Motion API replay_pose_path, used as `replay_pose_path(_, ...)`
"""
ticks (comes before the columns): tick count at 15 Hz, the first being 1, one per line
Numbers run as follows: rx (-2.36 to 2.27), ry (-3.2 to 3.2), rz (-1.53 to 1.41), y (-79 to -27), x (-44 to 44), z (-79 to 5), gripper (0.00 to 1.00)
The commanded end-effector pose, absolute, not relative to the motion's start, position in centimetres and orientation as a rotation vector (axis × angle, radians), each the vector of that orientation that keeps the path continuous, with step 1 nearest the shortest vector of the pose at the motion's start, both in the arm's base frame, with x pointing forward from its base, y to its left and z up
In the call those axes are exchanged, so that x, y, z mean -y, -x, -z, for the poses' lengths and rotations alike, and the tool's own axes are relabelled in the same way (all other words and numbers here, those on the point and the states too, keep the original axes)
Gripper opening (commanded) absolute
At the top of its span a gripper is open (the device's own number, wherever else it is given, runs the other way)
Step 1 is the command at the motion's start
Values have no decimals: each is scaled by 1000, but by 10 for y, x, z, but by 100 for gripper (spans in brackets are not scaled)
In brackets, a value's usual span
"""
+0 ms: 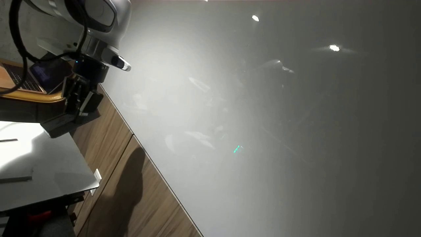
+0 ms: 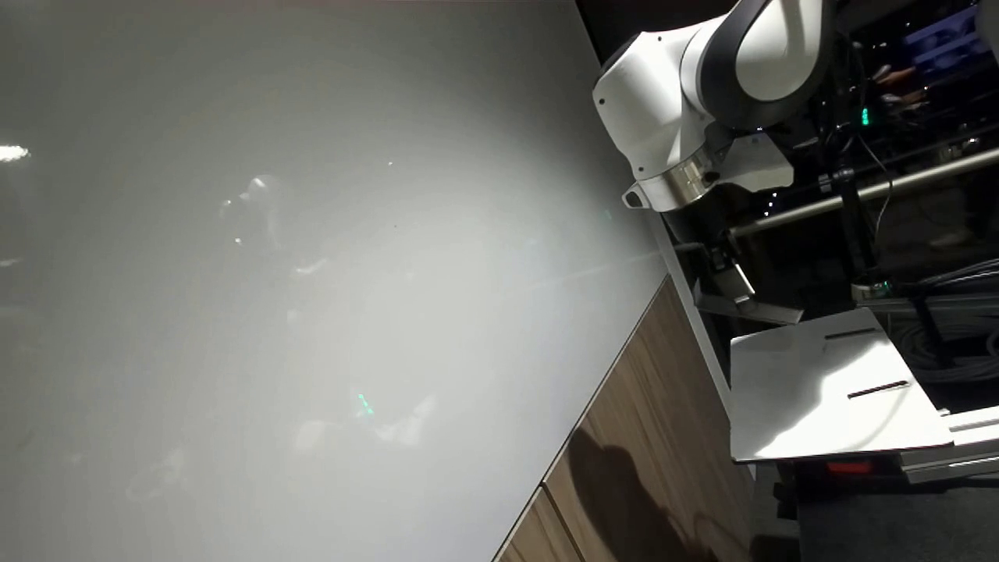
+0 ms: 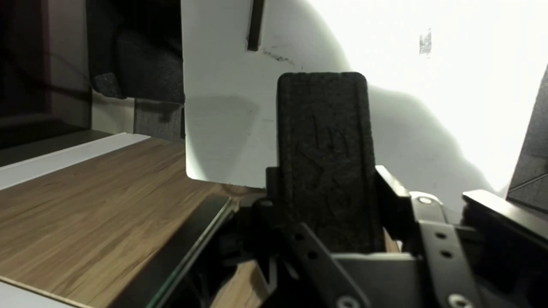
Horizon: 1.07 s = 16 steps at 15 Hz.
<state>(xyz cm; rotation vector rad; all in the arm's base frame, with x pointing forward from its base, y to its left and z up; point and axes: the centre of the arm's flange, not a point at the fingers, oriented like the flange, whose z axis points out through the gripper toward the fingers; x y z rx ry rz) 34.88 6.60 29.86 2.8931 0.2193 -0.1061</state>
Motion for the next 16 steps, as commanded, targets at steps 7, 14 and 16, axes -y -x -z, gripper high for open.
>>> replay_pose_path(7,-263,-2920,234,-362,-92,-231,29)
replay_pose_path(14,-230,-2921,318,-380,-100,-196,29)
replay_pose_path(16,-233,-2923,324,-385,-103,-195,29)
